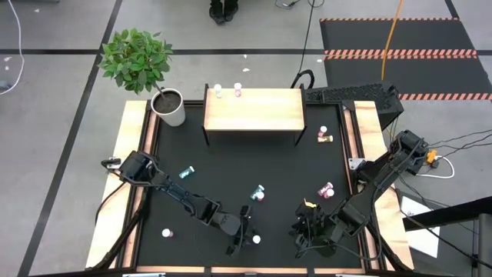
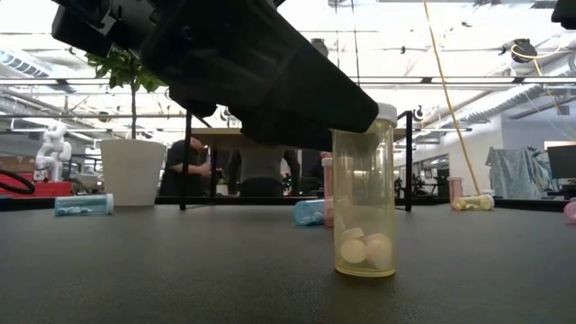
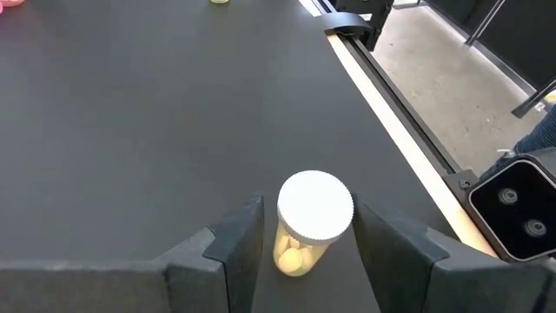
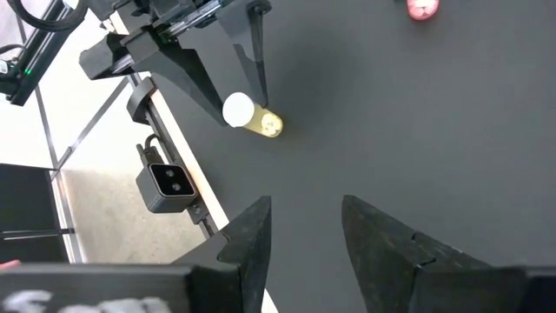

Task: Pick and place medicine bottles onto shelf by color
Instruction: Put the bottom left yellow pill bottle on the shelf

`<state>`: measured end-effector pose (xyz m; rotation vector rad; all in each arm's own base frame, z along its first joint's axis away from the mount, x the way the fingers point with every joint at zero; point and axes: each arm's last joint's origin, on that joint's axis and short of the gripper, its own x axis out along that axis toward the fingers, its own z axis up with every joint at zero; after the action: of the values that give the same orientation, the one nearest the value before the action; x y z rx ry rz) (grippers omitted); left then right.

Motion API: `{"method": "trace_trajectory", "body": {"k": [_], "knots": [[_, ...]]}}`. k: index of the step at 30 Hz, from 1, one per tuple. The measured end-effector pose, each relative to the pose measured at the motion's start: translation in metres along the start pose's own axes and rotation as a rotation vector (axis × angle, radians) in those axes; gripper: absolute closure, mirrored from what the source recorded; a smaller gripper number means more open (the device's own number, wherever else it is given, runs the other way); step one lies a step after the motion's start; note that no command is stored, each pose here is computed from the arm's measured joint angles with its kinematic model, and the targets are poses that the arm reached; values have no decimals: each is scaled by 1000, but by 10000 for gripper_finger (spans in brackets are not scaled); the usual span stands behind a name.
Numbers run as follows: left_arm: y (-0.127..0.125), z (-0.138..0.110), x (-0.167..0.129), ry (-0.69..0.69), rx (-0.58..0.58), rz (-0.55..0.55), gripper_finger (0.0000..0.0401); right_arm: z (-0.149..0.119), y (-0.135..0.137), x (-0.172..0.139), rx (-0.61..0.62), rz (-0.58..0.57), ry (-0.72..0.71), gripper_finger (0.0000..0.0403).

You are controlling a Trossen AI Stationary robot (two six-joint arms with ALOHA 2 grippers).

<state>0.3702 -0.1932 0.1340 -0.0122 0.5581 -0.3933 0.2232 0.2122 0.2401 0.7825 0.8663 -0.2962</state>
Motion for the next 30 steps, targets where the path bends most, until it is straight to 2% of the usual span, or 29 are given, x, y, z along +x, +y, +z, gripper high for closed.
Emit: {"method": "trace_trajectory", "body": {"k": [3,10,20,26,30], "knots": [[0,0,0,0,7,0,232,0,0,0,0,0,0,266],[0,0,0,0,7,0,274,0,0,0,-1,0,0,266],[3,2,-2,-7,-31,5,267,0,0,0,-8,0,0,266],[14,30,-23,-80,-85,23,266,5,-2,1,-26,-21,-10,266],[32,56,-55,-96,-100,107,266,14,-5,-2,-57,-29,-33,266]]}}
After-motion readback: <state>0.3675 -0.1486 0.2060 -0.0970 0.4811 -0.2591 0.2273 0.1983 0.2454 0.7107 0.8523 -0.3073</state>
